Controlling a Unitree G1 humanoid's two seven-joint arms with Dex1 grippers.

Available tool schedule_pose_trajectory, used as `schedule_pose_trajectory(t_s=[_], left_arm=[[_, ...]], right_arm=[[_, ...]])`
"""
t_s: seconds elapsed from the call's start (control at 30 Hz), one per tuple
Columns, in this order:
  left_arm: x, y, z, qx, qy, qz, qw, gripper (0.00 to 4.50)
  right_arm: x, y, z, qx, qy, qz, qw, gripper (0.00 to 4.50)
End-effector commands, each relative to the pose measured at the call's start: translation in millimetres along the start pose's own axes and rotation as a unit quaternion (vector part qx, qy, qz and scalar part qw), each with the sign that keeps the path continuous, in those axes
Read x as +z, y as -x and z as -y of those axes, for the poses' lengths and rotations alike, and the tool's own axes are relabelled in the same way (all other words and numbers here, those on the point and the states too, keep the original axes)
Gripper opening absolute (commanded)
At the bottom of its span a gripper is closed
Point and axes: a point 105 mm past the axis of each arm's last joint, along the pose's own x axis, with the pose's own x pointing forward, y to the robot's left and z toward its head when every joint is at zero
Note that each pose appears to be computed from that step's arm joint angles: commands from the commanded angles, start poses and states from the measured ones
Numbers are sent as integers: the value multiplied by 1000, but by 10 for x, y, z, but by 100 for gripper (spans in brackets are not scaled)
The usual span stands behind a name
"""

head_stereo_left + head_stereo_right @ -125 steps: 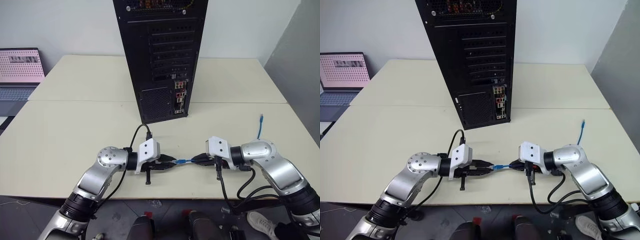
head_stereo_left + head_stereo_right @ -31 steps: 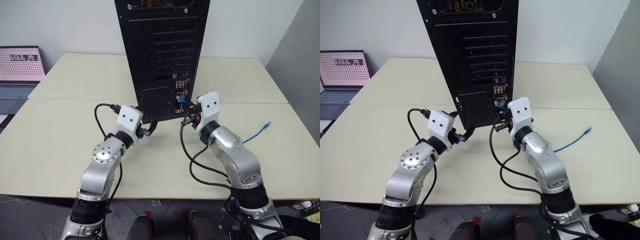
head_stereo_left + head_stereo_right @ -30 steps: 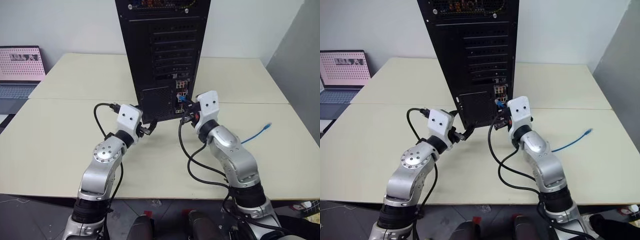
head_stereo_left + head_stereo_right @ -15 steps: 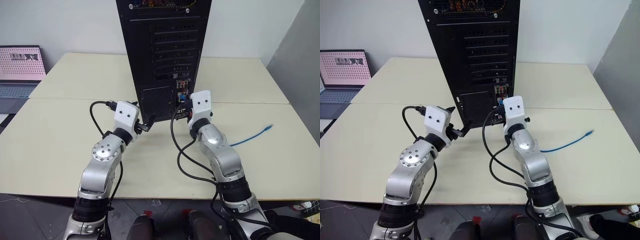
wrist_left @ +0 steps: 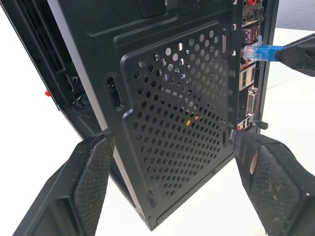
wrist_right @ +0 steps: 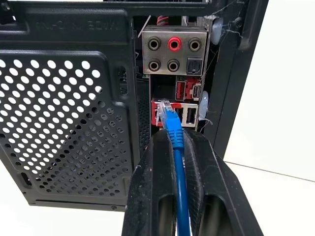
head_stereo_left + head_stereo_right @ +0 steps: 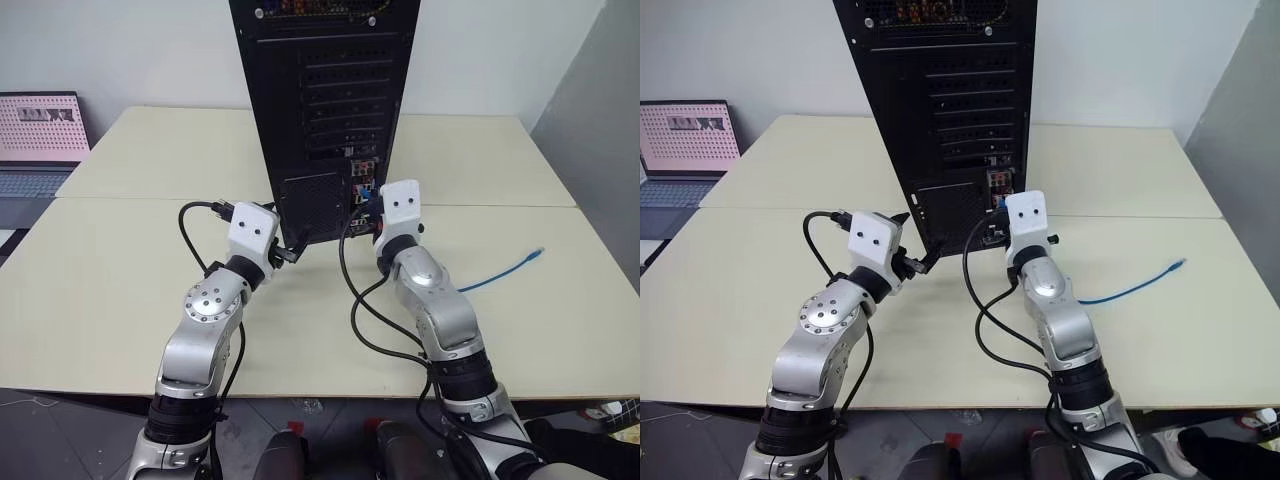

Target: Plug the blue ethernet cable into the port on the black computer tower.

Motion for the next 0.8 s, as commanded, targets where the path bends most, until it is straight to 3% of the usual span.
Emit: schedule_pose_trajectory(t_s=[0.03,0.8], left_arm=[[182,18,18,-9,-6,34,999,395],[210,8,-28,-4,-8,37,999,395]], right_arm=[[134,-29,-21,1,0,21,1000,0],[-61,-6,14,-61,-52,-10,997,0]])
